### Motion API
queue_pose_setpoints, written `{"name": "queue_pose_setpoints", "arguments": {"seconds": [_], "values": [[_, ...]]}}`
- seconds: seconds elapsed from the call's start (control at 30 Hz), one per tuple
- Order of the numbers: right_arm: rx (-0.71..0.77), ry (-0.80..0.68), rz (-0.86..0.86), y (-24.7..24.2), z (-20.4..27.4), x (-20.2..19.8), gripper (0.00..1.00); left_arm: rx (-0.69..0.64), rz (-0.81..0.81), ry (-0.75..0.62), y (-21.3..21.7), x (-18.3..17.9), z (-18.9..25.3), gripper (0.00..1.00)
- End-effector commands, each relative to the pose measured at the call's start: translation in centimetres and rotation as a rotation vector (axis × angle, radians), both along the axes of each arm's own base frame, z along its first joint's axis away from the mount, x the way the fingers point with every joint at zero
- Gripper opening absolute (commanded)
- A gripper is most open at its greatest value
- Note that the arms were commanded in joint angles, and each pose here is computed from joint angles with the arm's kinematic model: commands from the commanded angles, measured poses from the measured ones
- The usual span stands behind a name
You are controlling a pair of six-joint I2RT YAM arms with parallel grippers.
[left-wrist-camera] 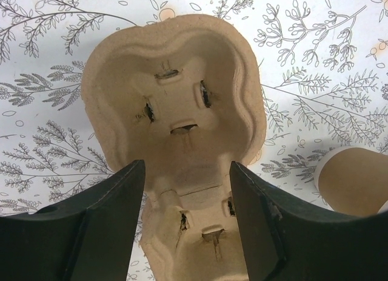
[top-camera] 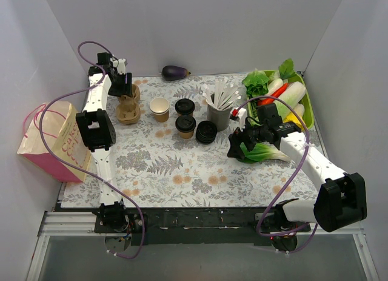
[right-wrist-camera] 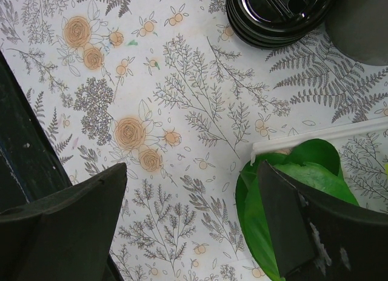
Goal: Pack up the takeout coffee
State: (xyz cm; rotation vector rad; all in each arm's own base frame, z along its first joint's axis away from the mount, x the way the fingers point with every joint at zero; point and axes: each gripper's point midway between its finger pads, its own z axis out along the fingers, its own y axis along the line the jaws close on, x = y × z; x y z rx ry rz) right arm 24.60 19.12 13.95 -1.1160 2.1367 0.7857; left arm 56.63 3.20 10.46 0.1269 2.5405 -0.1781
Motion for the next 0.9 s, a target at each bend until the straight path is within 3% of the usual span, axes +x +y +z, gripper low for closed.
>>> {"name": "queue_pose_setpoints", "arguments": {"seconds": [0.0, 0.87], "values": [[0.021, -0.031, -0.014, 0.02, 0.56, 0.58, 0.96, -0.005, -0.009, 0.013, -0.3, -0.72, 0.53, 0.57], [0.025, -0.022, -0.027, -0.24, 0.35, 0.7, 0.96, -0.006, -0.019, 0.028, -0.36, -0.85, -0.17, 0.5]]}}
